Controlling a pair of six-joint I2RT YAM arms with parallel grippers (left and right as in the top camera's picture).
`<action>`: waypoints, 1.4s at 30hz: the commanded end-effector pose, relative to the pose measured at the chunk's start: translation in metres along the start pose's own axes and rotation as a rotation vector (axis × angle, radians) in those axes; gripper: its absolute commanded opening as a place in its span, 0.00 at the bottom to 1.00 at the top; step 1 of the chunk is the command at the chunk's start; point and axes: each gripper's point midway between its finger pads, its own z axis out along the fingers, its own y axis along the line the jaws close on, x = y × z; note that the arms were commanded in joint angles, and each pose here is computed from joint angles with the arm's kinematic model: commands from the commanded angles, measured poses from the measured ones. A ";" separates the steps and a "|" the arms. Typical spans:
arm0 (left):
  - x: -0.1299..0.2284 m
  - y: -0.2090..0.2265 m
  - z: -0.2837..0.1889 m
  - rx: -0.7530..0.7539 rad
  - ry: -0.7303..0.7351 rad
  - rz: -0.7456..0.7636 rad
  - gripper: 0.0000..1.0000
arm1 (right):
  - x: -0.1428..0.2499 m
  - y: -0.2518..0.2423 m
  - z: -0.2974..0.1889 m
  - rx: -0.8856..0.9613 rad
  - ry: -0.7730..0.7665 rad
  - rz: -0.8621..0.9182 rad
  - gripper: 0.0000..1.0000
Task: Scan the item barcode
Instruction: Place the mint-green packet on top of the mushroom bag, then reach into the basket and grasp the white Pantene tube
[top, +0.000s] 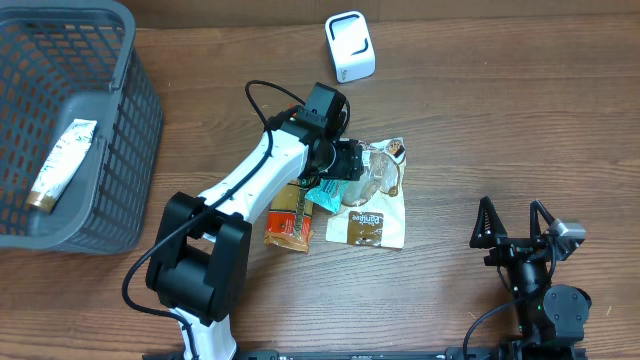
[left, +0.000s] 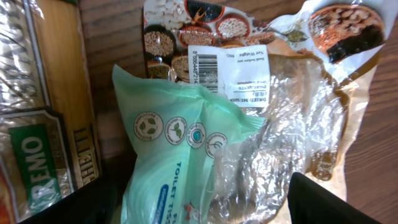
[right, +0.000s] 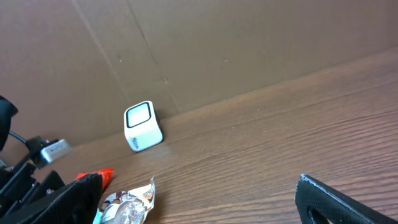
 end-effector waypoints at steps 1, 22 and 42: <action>-0.040 -0.007 -0.043 0.023 -0.109 0.005 0.79 | 0.001 -0.004 0.000 0.013 -0.006 -0.001 1.00; -0.059 0.265 -0.404 -0.521 -0.587 -0.388 1.00 | 0.001 -0.004 0.000 0.012 -0.006 -0.001 1.00; -0.056 0.418 -0.287 -0.617 -0.529 -0.168 1.00 | 0.001 -0.004 0.000 0.013 -0.006 -0.001 1.00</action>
